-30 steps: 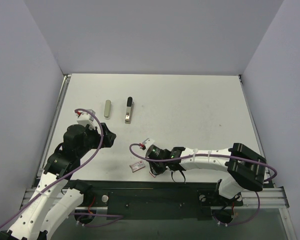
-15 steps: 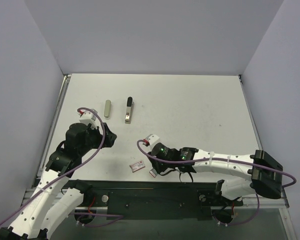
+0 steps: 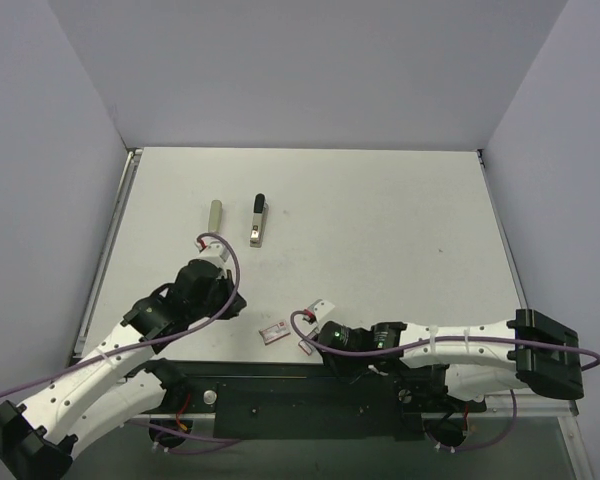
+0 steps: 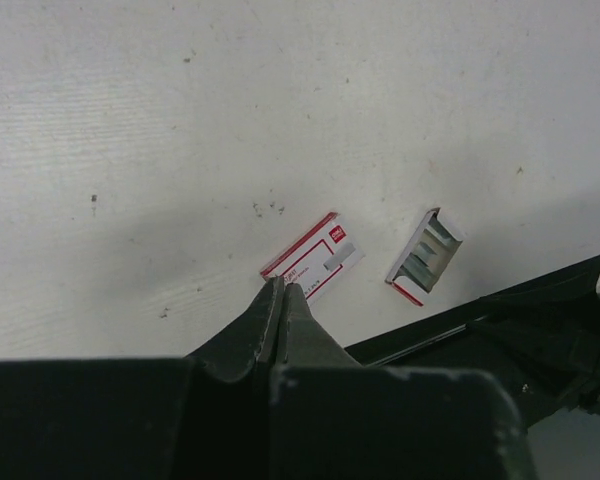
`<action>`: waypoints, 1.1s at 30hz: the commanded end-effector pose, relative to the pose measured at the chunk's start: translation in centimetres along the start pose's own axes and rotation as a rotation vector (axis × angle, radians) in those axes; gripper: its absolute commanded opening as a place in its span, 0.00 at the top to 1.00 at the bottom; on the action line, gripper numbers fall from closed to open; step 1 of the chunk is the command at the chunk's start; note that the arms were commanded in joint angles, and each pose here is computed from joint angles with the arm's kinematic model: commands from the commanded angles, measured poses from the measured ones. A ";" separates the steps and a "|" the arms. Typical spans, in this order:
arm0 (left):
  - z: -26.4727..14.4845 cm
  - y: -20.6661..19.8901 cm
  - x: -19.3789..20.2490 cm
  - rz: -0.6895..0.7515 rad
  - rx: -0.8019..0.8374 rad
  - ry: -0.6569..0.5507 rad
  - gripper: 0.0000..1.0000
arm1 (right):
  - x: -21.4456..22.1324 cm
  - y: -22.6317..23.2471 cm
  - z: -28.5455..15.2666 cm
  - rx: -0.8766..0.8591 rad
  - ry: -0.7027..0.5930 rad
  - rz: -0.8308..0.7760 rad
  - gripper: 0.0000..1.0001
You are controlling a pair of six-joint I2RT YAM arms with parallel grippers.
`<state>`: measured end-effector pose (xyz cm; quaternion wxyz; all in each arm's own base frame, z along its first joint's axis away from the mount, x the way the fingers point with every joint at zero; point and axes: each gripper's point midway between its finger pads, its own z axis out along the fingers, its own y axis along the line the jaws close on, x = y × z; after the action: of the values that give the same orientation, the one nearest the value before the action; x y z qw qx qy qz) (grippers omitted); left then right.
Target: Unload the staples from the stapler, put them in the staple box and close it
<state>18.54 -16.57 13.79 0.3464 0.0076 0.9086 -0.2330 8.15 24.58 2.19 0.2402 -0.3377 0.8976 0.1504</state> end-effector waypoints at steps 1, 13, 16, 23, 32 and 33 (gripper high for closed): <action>0.6 0.4 0.4 -0.049 -0.048 -0.032 1.00 | -0.4 0.0 0.2 0.015 -0.073 0.103 0.87; 3.0 1.4 4.9 -0.067 -0.066 0.066 1.00 | -1.8 1.5 1.5 -0.006 -0.129 0.172 1.00; 3.3 1.3 5.6 -0.066 -0.059 0.084 1.00 | -2.0 1.8 1.9 -0.008 -0.127 0.189 1.00; 4.3 1.4 7.4 -0.059 -0.045 0.140 1.00 | -2.4 1.9 3.0 0.016 -0.142 0.230 1.00; 6.0 1.6 9.9 -0.045 -0.034 0.223 1.00 | -2.7 1.5 4.3 0.076 -0.142 0.255 1.00; 6.1 1.5 9.9 -0.046 -0.029 0.221 1.00 | -2.9 1.6 4.4 0.078 -0.144 0.261 1.00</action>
<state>14.42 -17.64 2.41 0.2261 0.0028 0.9552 -0.1911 9.69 29.40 0.66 0.2844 -0.2126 0.9144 0.1944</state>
